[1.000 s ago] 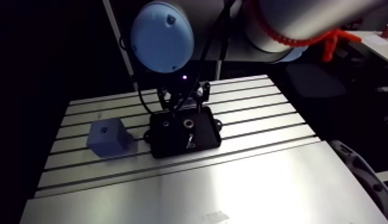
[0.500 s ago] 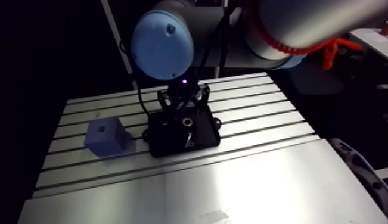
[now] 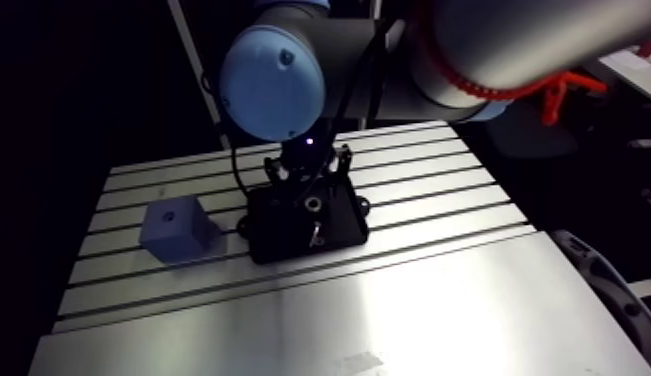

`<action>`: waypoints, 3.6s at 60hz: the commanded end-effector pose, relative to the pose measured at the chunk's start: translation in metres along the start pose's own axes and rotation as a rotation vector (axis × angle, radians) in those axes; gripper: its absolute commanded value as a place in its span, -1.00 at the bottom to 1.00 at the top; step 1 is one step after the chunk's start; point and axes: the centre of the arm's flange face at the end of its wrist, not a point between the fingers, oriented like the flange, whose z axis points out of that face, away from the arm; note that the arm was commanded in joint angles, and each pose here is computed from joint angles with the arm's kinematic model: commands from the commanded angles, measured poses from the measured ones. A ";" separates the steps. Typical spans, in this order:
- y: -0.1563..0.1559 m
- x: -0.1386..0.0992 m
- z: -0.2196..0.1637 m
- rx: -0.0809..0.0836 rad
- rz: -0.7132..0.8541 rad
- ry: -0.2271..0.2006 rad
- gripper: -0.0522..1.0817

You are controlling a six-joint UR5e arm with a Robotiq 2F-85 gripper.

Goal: Pick up the bearing and press it into the housing until flush.

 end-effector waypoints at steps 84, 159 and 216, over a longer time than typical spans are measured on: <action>0.002 -0.001 0.008 0.006 0.009 -0.014 0.13; 0.018 0.031 -0.120 -0.019 0.005 0.101 0.36; 0.019 0.091 -0.087 -0.005 0.021 0.058 0.36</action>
